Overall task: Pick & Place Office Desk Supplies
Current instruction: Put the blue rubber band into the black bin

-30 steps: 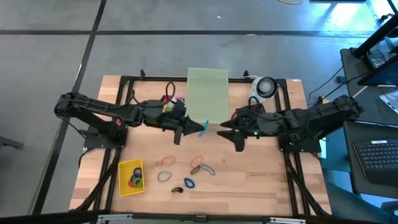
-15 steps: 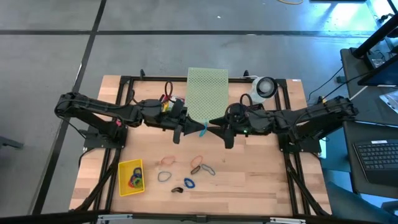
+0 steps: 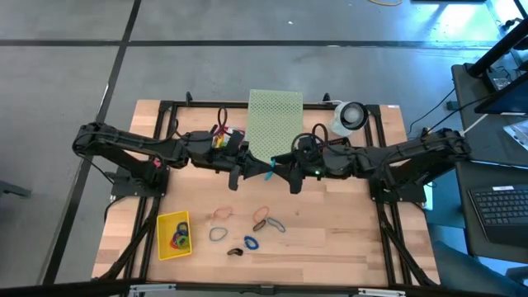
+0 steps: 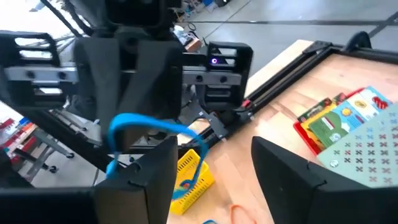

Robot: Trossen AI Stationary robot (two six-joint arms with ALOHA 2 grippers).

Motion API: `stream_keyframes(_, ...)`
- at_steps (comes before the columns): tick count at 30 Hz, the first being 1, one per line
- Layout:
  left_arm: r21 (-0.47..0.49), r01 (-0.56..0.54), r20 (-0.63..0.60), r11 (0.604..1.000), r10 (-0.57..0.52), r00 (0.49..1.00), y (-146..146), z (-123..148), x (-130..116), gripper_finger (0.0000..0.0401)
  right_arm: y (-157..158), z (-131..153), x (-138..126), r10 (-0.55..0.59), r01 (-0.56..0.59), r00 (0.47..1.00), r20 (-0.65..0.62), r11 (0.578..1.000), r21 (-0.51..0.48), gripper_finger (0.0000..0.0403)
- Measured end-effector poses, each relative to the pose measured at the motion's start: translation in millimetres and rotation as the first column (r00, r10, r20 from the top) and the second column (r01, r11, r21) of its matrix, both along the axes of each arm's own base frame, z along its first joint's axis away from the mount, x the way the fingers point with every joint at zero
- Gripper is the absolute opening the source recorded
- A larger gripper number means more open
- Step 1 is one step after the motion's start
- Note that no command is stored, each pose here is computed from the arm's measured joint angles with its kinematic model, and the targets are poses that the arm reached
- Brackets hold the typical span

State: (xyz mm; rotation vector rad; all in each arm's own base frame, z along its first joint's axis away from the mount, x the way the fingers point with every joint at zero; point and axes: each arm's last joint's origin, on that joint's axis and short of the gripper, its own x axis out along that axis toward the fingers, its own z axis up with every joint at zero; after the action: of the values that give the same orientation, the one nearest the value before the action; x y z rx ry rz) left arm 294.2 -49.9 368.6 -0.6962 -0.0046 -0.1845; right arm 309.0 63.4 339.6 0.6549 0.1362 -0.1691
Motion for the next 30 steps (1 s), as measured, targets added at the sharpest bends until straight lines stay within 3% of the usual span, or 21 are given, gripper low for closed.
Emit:
stream_keyframes(3, 0.0, 0.009, 0.0, 1.0, -0.009, 1.0, -0.2, 0.0, 0.0, 0.0002, -0.9, -2.0, 1.6, -0.007, 0.007, 1.0, -0.006, 1.0, 0.008, 0.017)
stream_keyframes(8, 0.005, 0.017, 0.001, 1.0, -0.017, 1.0, -0.5, 0.0, -0.1, 0.0002, -0.9, 0.5, 0.3, 0.011, -0.011, 1.0, 0.001, 1.0, -0.029, 0.0028)
stream_keyframes(9, 0.013, 0.014, 0.002, 1.0, -0.014, 1.0, -0.4, 0.0, -0.1, 0.0002, -0.7, 2.1, 0.2, 0.02, -0.019, 1.0, 0.013, 0.999, -0.04, 0.0015)
stream_keyframes(19, 0.042, -0.024, 0.007, 0.999, 0.024, 1.0, 6.1, -0.1, 1.0, 0.0023, -1.3, 8.3, -3.7, 0.048, -0.048, 0.998, 0.041, 0.999, -0.018, 0.0003)
stream_keyframes(24, 0.064, -0.028, 0.012, 0.998, 0.028, 1.0, 9.7, 0.1, 1.5, 0.0073, -1.5, 10.5, -5.8, 0.057, -0.056, 0.997, 0.046, 0.998, -0.019, 0.0002)
stream_keyframes(30, 0.07, 0.038, 0.046, 0.997, -0.042, 0.998, 9.5, 3.2, 1.1, 0.0143, -5.7, 18.8, -18.9, 0.058, -0.057, 0.998, 0.032, 0.998, -0.025, 0.0001)
